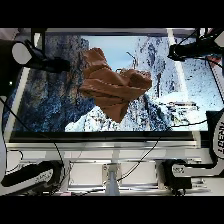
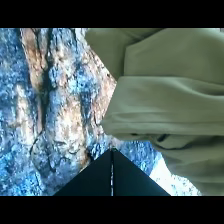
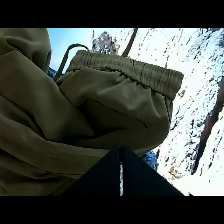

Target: Fold the clothes and pants, and hang the long-sleeved shirts on hangers.

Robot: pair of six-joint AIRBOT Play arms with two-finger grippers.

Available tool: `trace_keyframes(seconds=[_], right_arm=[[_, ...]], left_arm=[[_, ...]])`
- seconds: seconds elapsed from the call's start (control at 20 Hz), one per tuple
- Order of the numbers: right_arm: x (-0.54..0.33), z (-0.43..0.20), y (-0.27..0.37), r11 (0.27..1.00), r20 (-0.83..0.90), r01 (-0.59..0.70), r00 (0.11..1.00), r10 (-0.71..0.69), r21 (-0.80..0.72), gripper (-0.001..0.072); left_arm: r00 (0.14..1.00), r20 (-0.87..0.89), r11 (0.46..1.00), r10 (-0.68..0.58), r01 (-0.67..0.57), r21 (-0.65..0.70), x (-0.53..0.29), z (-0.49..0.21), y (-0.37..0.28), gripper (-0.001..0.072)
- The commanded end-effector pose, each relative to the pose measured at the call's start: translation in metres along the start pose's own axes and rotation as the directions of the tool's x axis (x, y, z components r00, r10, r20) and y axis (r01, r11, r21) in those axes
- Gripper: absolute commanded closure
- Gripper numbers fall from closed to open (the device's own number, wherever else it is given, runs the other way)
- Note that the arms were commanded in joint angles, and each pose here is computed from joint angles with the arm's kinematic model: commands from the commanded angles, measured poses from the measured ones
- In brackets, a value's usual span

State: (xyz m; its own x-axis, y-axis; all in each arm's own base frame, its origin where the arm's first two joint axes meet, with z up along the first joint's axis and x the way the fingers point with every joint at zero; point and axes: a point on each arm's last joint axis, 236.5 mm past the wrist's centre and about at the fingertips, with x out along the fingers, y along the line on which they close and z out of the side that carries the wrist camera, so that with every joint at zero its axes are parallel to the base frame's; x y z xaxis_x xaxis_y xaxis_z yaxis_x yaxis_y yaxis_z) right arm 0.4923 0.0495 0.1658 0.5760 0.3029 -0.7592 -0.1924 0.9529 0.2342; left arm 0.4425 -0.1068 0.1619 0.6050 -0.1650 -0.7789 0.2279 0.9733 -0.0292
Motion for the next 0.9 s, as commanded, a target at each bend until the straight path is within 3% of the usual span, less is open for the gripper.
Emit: trace_keyframes(seconds=[0.0,0.5,0.7,0.85], right_arm=[[0.000,0.000,0.000,1.000,0.000,0.000,1.000,0.000,0.000,0.0683],[0.000,0.003,0.001,1.000,0.011,-0.003,1.000,0.003,0.001,0.0683],[-0.002,0.037,-0.005,1.000,0.157,0.022,0.987,-0.023,0.009,0.0683],[0.012,0.039,-0.009,1.000,0.158,0.023,0.987,-0.025,0.010,0.0682]], left_arm=[[0.998,0.067,1.000,0.000,0.000,0.004,0.000,0.016,0.000,0.0694],[0.998,0.069,1.000,0.000,0.000,0.004,0.002,0.017,0.000,0.0694],[0.999,0.042,1.000,-0.001,0.001,0.003,0.015,0.012,0.000,0.0694],[1.000,0.029,1.000,-0.007,0.007,-0.001,0.026,0.007,-0.001,0.0694]])
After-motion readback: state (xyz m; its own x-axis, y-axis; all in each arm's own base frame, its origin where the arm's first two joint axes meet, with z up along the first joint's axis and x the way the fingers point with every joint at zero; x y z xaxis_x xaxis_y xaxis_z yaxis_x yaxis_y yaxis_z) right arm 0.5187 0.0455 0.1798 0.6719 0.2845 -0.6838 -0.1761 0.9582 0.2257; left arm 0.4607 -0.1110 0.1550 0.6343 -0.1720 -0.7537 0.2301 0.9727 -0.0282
